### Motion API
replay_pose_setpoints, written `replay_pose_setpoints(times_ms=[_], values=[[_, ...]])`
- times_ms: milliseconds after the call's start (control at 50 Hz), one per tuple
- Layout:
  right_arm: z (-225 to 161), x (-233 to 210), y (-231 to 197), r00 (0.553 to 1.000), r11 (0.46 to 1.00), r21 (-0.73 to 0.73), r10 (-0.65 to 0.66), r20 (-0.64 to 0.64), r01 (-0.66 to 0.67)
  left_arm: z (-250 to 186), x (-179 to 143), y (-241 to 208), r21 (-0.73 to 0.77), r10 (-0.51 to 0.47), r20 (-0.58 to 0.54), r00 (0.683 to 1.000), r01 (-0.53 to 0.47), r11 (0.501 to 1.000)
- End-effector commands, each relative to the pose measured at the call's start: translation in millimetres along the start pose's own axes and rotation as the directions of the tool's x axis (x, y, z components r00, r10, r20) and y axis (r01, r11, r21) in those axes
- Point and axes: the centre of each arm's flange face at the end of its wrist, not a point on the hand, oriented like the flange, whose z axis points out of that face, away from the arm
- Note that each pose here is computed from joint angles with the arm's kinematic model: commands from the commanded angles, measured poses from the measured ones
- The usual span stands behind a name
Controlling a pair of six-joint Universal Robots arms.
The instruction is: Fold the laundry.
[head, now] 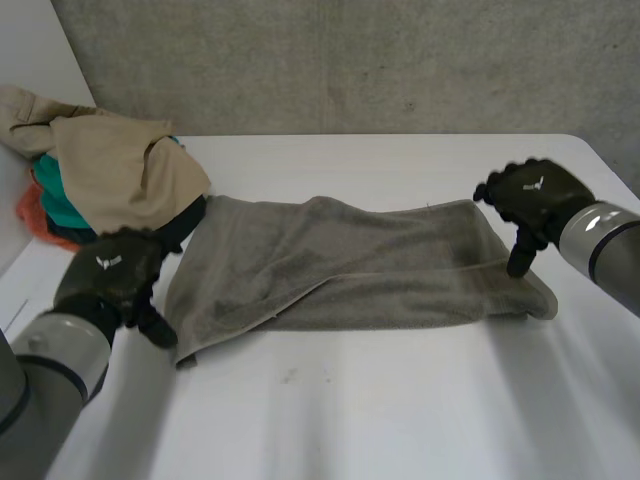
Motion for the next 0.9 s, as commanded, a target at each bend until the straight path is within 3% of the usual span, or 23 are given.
replay_pose_setpoints(times_ms=[20, 240, 580, 740, 900], values=[[31, -5, 36, 0.995, 0.993, -0.084, -0.083, 0.049, 0.087, 2, 7, 34, -0.117, 0.04, -0.026, 0.999, -0.043, 0.992], [68, 2, 64, 0.996, 0.993, -0.07, -0.091, -0.001, 0.091, 32, 12, 55, -0.099, 0.039, -0.011, 0.999, -0.04, 0.994], [88, -4, 82, 0.997, 0.993, -0.084, -0.078, 0.011, 0.079, 57, 7, 46, -0.014, 0.029, 0.066, 0.997, -0.028, 1.0], [76, 14, 65, 0.999, 0.997, -0.071, -0.02, -0.036, 0.017, 59, 3, 20, 0.07, 0.023, 0.086, 0.996, -0.029, 0.997], [27, 58, 33, 0.995, 0.995, -0.093, -0.027, -0.099, 0.018, 47, -11, -31, 0.213, 0.092, 0.136, 0.986, -0.12, 0.97]])
